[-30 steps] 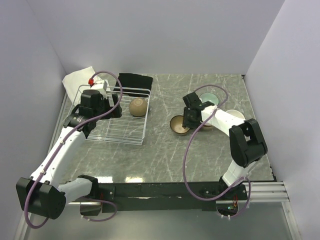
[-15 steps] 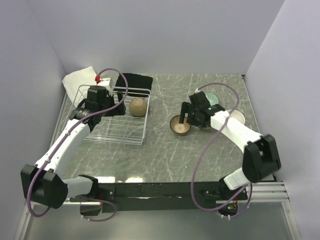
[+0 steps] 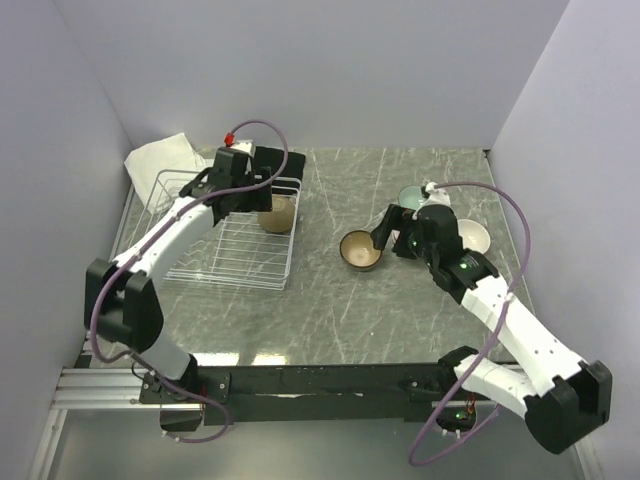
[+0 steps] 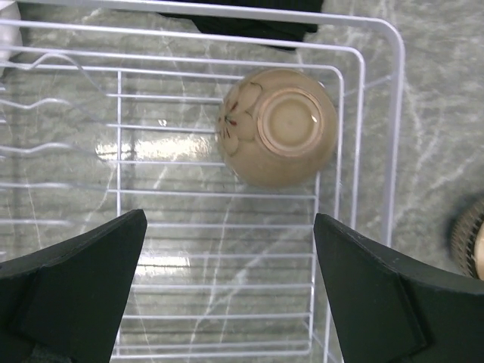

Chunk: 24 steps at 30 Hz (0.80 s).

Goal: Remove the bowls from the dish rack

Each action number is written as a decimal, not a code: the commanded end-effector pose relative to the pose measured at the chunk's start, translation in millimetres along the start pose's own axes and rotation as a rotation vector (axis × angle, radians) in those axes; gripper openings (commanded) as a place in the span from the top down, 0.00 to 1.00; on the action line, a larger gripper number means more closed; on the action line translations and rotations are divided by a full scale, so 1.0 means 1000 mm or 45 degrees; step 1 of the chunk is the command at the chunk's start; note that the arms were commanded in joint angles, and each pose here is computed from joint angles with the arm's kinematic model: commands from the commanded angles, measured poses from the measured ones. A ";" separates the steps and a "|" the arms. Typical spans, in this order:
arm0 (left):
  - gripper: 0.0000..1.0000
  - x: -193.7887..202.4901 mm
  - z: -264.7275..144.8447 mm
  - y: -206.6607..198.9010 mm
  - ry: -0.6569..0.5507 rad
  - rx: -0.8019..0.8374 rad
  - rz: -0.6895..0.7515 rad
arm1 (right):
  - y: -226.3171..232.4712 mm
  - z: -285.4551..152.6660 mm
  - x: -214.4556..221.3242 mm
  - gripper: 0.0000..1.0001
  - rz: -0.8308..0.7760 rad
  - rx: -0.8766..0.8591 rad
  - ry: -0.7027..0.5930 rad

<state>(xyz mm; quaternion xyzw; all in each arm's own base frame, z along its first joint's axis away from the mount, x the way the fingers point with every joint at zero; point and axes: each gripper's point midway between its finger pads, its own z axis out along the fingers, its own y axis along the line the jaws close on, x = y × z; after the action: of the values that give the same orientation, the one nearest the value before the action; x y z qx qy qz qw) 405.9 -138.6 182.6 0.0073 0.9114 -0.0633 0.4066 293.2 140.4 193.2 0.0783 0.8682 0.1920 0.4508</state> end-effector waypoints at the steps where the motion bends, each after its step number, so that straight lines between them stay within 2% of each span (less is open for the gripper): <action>1: 0.01 -0.022 0.012 0.006 -0.054 -0.100 0.043 | 0.003 -0.016 -0.025 0.00 -0.007 -0.037 -0.176; 14: 0.01 -0.012 0.080 0.010 0.025 -0.210 0.071 | -0.004 -0.021 -0.016 0.00 -0.027 -0.025 -0.162; 24: 0.01 0.021 0.083 0.045 0.099 -0.390 0.125 | -0.001 -0.013 -0.013 0.00 -0.054 -0.031 -0.122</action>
<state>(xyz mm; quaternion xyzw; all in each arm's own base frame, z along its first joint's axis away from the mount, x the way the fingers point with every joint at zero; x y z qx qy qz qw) 463.4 -128.3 110.1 -0.0019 0.9276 0.0468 0.3706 283.5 128.4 201.6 0.0732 0.8513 0.1866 0.4849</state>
